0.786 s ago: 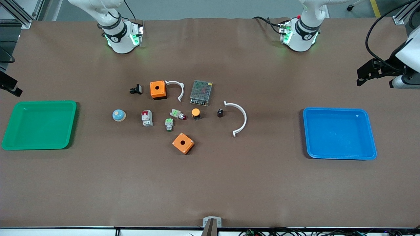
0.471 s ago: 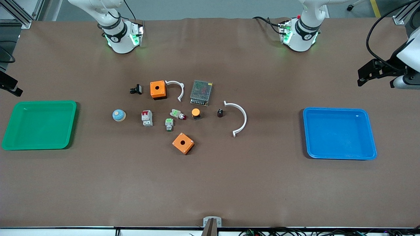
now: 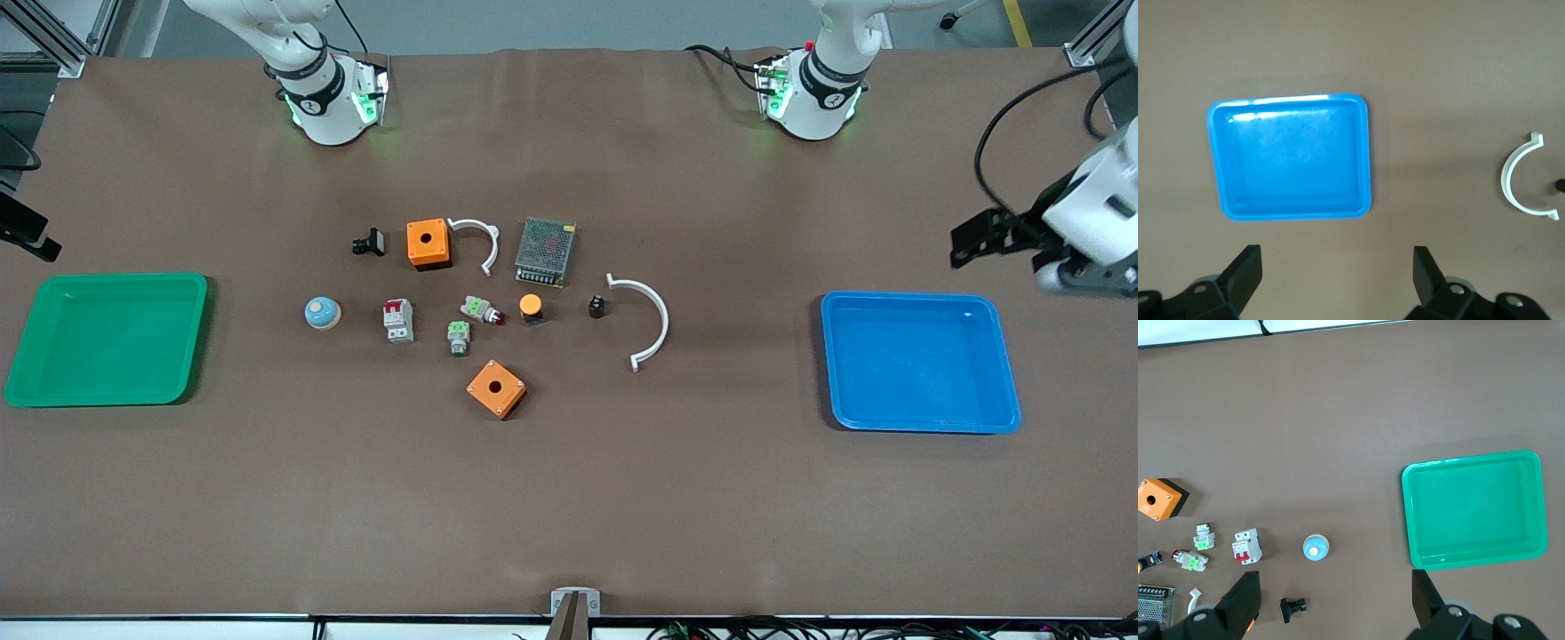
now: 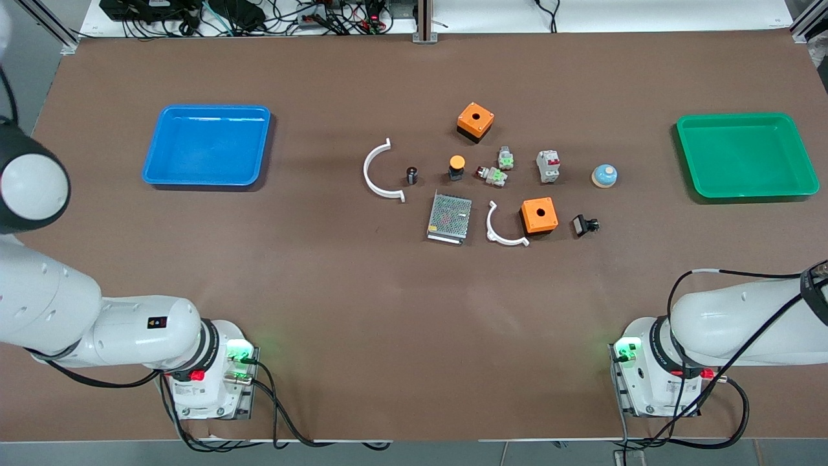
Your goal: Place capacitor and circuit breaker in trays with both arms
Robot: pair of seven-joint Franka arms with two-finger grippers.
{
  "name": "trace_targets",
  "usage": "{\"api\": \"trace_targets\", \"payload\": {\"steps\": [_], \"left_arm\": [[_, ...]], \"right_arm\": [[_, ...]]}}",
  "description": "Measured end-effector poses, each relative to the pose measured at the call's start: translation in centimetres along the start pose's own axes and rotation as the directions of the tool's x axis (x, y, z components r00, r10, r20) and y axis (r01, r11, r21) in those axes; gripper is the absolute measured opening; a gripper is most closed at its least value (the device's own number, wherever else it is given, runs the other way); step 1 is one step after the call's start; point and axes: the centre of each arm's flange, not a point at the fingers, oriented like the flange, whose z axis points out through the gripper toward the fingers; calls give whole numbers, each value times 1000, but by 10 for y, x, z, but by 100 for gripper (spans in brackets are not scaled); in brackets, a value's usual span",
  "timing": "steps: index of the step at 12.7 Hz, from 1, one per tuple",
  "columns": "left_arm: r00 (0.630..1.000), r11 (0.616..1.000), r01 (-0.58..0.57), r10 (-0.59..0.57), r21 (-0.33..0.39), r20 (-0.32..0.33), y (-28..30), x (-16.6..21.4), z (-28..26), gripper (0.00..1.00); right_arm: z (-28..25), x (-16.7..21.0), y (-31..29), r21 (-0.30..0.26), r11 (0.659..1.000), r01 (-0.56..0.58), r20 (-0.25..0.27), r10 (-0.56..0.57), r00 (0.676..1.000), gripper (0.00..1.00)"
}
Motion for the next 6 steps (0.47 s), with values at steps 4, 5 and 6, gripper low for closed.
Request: {"api": "trace_targets", "payload": {"steps": [4, 5, 6], "left_arm": [[1000, 1000, 6, -6, -21, 7, 55, 46, 75, 100], [999, 999, 34, -34, -23, 13, 76, 51, 88, 100], [998, 997, 68, -67, -24, 16, 101, 53, 98, 100]], "right_arm": [[8, 3, -11, 2, 1000, 25, 13, -25, 1000, 100], [13, 5, -23, 4, 999, 48, 23, -48, 999, 100], [21, 7, -38, 4, 997, 74, 41, -74, 996, 100]]}}
